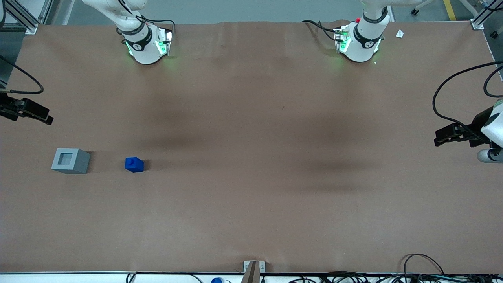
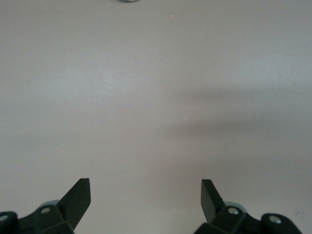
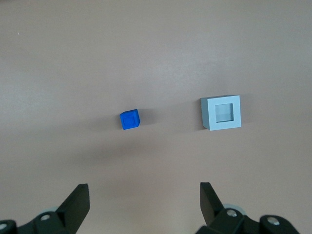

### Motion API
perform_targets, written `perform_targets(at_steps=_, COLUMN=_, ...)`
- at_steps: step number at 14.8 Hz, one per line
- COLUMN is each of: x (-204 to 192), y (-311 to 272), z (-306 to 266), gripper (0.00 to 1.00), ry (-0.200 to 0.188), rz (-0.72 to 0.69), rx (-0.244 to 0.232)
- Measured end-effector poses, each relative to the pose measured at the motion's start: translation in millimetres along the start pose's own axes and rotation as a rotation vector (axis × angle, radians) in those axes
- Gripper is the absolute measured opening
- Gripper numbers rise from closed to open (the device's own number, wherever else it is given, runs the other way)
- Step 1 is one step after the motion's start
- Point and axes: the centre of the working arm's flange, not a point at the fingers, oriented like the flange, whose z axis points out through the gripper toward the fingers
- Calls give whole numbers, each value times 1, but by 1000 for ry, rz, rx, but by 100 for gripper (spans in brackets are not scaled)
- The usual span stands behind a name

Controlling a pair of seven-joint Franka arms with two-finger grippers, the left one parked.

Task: Insert blue part into gray base with right arm
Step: 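Move the open right gripper toward the blue block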

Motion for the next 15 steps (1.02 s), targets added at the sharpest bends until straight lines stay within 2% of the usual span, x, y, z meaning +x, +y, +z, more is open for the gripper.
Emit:
perform_targets(at_steps=6, x=0, y=-1, z=1, gripper=100, ry=-3, rz=-1, rx=1)
perform_targets(at_steps=11, x=20, y=-18, z=43, gripper=100, ry=-63, rz=-29, rx=3)
perform_targets(at_steps=15, x=37, y=-34, z=86, gripper=100, ry=-78, rz=-52, rx=5)
